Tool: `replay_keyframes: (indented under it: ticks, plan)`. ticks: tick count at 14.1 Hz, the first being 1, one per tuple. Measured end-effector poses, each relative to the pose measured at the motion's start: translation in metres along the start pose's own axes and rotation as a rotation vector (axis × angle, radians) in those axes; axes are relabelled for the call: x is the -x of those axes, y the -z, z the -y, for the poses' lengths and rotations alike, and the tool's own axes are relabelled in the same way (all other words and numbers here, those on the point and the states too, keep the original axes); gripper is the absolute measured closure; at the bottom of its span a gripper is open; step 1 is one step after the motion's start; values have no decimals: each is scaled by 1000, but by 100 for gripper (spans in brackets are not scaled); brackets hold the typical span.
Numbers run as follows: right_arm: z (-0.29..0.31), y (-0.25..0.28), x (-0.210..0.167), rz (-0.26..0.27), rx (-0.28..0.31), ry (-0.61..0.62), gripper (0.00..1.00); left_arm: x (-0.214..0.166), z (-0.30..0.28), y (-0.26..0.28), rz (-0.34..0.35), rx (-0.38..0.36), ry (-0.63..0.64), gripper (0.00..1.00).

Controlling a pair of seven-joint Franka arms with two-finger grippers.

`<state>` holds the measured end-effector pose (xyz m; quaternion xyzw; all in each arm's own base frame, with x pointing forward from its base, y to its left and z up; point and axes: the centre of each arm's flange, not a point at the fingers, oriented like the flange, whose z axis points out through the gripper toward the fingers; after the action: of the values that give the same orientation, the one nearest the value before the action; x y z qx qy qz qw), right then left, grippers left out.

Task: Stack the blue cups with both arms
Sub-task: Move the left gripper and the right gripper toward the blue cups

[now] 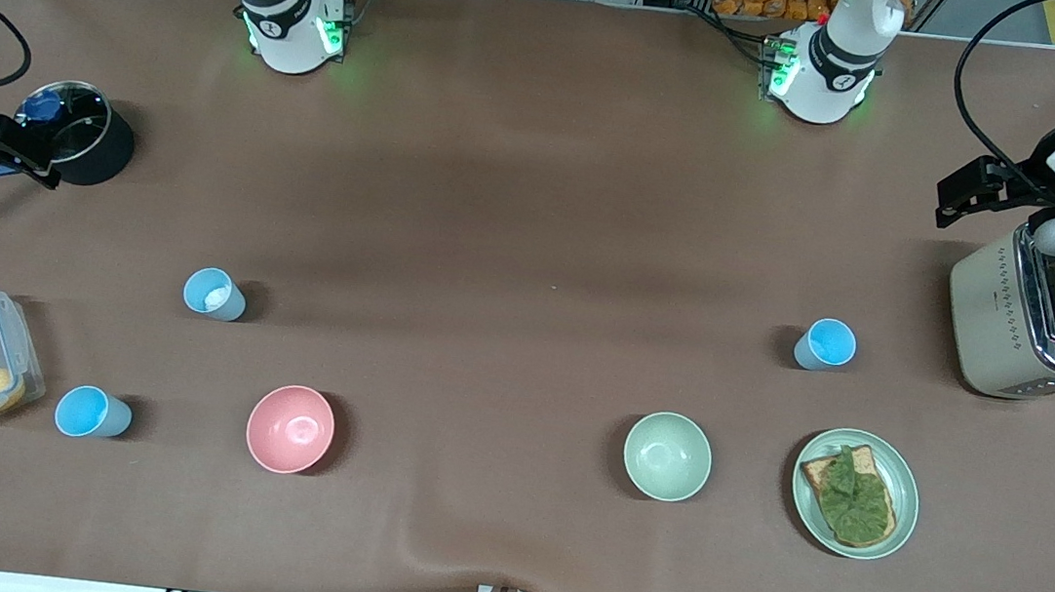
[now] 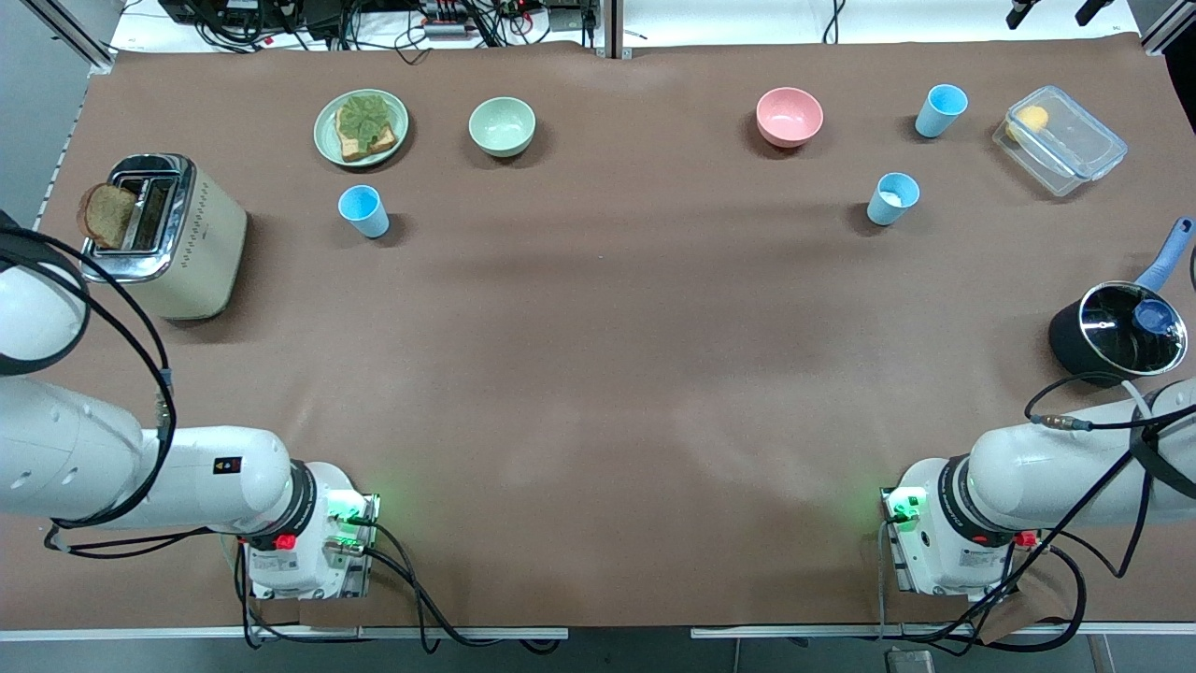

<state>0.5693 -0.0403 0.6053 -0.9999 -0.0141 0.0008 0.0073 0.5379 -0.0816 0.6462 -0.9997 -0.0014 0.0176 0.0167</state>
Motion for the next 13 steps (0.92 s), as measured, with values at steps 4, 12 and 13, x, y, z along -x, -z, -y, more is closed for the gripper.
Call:
replay_keyframes:
  ticks: [4,12,13]
  plan:
    - [-1,0,0,0,0,-2,0,0,0,1,-3,1,0,0]
    - [-1,-1,0,1,0,-2,0,-11,4,-41,79,-6,19,0]
    - [-1,-1,0,1,0,-2,0,-15,5,-55,94,-7,28,0]
